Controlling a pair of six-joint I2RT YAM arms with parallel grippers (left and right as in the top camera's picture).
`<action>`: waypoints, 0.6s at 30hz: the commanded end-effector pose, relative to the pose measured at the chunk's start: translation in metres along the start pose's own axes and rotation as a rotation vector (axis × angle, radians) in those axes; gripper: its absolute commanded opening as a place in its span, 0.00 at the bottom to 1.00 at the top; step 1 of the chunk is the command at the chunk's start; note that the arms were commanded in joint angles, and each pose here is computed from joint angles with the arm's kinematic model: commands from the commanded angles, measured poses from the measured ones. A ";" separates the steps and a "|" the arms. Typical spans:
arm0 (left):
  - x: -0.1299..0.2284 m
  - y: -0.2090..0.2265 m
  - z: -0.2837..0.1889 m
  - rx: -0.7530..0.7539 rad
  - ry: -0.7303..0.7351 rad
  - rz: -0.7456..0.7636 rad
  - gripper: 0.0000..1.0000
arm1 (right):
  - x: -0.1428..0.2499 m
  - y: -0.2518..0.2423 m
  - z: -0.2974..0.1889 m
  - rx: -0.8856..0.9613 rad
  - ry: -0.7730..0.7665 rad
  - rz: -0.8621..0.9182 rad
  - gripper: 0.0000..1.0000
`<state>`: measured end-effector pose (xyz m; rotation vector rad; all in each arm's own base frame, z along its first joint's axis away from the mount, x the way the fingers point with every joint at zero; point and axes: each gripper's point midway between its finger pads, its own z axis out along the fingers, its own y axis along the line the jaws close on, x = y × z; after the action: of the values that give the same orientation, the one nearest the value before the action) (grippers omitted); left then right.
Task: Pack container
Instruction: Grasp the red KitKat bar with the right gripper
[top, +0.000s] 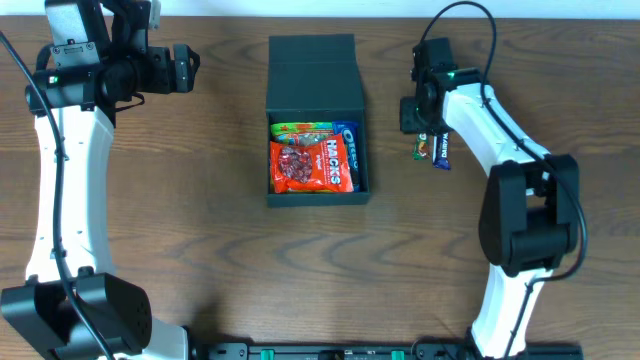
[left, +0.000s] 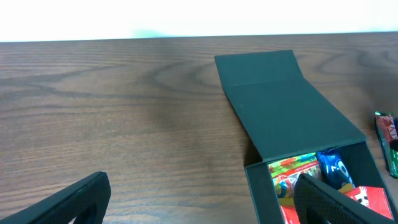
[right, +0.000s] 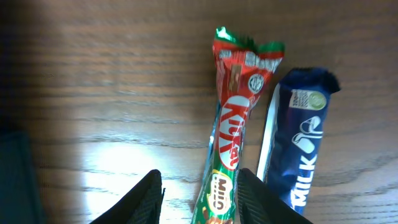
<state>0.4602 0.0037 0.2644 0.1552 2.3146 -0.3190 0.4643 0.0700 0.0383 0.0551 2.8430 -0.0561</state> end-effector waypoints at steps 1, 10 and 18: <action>-0.006 0.001 -0.005 -0.008 -0.016 0.021 0.95 | 0.009 -0.007 0.016 0.047 0.036 0.016 0.40; -0.006 0.001 -0.005 -0.008 -0.016 0.021 0.95 | 0.017 -0.013 0.032 0.079 0.068 0.014 0.42; -0.006 0.001 -0.005 -0.008 -0.016 0.022 0.95 | 0.017 -0.011 0.036 0.067 0.073 0.012 0.19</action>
<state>0.4601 0.0037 0.2643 0.1551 2.3150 -0.3192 0.4577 0.0615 0.0030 0.0847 2.9088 -0.1374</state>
